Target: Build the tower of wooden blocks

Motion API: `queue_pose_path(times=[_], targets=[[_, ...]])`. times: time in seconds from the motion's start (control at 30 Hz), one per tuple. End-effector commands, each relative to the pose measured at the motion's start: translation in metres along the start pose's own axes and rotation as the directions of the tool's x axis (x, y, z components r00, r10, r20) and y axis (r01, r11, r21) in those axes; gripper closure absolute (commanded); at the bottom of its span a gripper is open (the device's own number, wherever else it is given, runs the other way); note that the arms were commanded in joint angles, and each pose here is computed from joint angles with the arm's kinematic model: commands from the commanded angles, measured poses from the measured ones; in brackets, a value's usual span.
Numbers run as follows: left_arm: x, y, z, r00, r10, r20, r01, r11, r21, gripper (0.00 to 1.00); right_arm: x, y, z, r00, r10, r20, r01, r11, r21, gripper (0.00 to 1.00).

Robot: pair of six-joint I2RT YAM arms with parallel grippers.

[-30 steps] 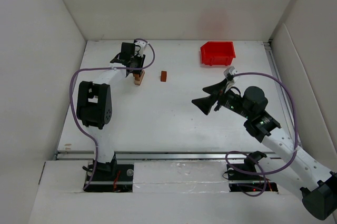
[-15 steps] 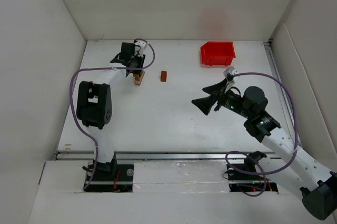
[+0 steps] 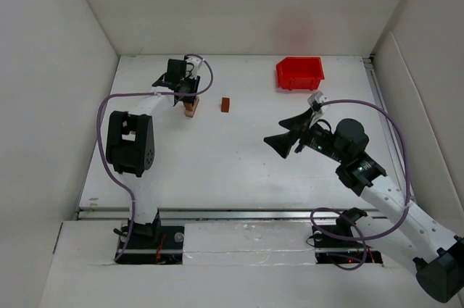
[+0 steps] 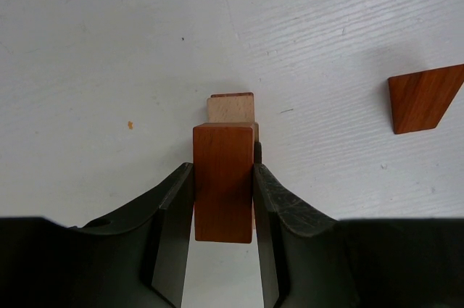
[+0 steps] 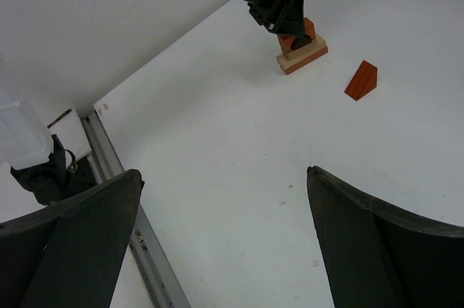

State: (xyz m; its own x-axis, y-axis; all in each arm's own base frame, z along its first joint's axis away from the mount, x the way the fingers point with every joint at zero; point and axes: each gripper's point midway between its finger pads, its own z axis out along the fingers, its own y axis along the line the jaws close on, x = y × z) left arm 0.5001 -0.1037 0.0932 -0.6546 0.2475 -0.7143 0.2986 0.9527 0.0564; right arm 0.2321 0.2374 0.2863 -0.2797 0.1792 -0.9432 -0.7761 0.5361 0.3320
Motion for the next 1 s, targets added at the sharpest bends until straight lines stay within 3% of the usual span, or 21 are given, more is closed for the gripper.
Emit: queue_pose_path(times=[0.0, 0.33, 0.73, 0.97], targets=[[-0.014, 0.001, -0.004, 1.000, -0.009, 0.022, 0.009, 1.000, -0.007, 0.74, -0.013, 0.009, 0.001, 0.998, -0.038, 0.052, 0.040, 0.999, -0.037, 0.00], [-0.016, 0.003, -0.006, 1.000, -0.015, 0.027, 0.015, 1.000, -0.016, 0.64, -0.013, 0.010, 0.001, 0.998, -0.041, 0.053, 0.043, 0.998, -0.040, 0.00], [-0.031, 0.001, -0.020, 0.997, -0.025, 0.066, 0.026, 1.000, -0.007, 0.40, -0.011, 0.009, 0.002, 0.998, -0.038, 0.044, 0.039, 0.998, -0.042, 0.00], [-0.069, -0.007, -0.057, 0.982, -0.040, 0.186, 0.032, 0.998, 0.045, 0.17, -0.009, 0.006, 0.003, 0.999, -0.036, 0.040, 0.037, 0.999, -0.033, 0.00]])
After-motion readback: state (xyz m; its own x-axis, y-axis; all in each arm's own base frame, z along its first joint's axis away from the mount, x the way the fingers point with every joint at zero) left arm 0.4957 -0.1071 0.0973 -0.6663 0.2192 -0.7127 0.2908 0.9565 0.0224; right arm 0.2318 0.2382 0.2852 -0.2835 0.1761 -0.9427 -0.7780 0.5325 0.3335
